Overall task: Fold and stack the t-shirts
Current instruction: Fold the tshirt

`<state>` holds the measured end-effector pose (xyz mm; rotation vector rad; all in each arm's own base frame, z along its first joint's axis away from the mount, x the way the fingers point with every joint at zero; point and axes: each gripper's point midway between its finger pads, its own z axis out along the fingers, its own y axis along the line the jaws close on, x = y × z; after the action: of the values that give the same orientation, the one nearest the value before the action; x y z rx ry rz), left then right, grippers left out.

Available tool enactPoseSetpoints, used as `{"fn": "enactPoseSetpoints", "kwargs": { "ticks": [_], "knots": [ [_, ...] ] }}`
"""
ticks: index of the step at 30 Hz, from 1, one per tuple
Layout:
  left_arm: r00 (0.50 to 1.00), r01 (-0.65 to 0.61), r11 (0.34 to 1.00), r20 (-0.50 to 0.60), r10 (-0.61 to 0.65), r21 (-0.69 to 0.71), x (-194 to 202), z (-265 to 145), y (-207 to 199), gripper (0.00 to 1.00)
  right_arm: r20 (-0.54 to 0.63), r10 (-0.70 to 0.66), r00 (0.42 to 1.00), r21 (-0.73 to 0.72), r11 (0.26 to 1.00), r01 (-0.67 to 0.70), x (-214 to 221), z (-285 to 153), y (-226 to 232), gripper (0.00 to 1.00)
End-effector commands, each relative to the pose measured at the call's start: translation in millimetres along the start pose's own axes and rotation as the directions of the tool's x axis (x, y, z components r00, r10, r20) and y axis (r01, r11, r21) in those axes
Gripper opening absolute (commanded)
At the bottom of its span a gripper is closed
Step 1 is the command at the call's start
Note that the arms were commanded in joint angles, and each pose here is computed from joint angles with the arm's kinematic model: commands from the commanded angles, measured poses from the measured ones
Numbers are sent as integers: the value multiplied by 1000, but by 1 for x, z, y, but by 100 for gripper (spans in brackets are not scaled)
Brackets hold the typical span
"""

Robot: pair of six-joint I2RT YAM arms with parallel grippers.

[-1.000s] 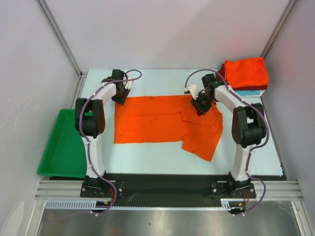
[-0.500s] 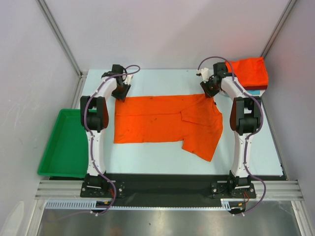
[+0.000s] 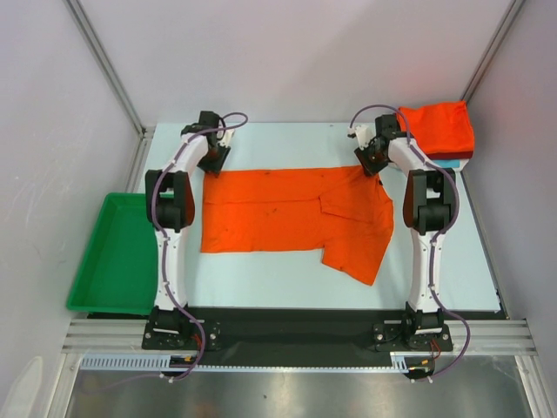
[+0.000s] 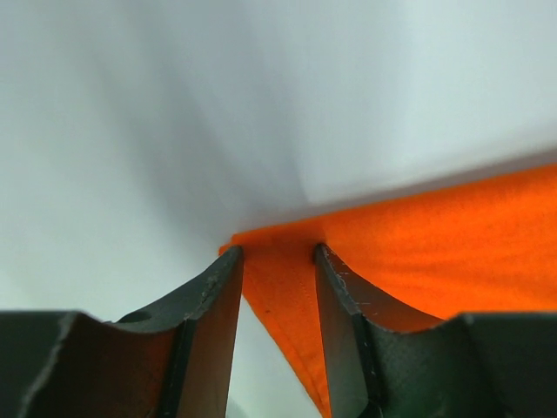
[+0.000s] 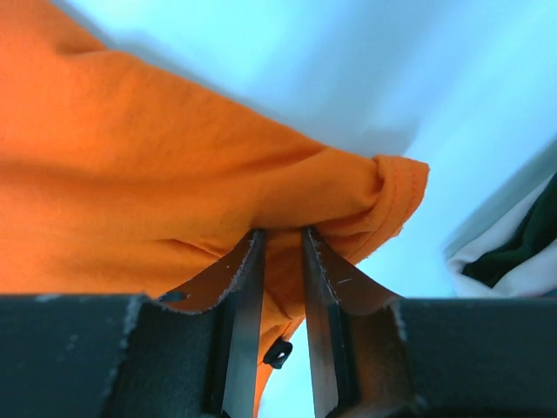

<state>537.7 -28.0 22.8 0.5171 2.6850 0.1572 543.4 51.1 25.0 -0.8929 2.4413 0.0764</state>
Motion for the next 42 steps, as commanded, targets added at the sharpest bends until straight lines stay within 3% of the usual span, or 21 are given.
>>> {"fn": "enactPoseSetpoints", "kwargs": {
  "ticks": [1,10,19,30,37,42],
  "knots": [
    [1000,-13,995,-10,12,-103,-2,24,28,44,19,13,1000,52,999,-14,-7,14,-16,28],
    [997,-31,982,68,44,-184,-35,23,48,48,40,16,999,106,994,-20,-22,23,-21,28],
    [966,40,972,259,23,-232,-87,-67,46,48,222,76,972,145,983,-110,-69,-63,-38,29],
    [993,-4,995,114,15,-96,-36,-42,2,44,152,153,976,29,987,-159,-24,-58,-23,29],
    [994,-21,994,100,32,-104,-33,-39,1,43,123,199,972,-104,977,-186,-7,-39,-11,29],
    [996,-30,994,83,39,-107,-28,-36,0,43,104,208,973,-107,975,-197,-1,-27,-12,29]
  ]
}}
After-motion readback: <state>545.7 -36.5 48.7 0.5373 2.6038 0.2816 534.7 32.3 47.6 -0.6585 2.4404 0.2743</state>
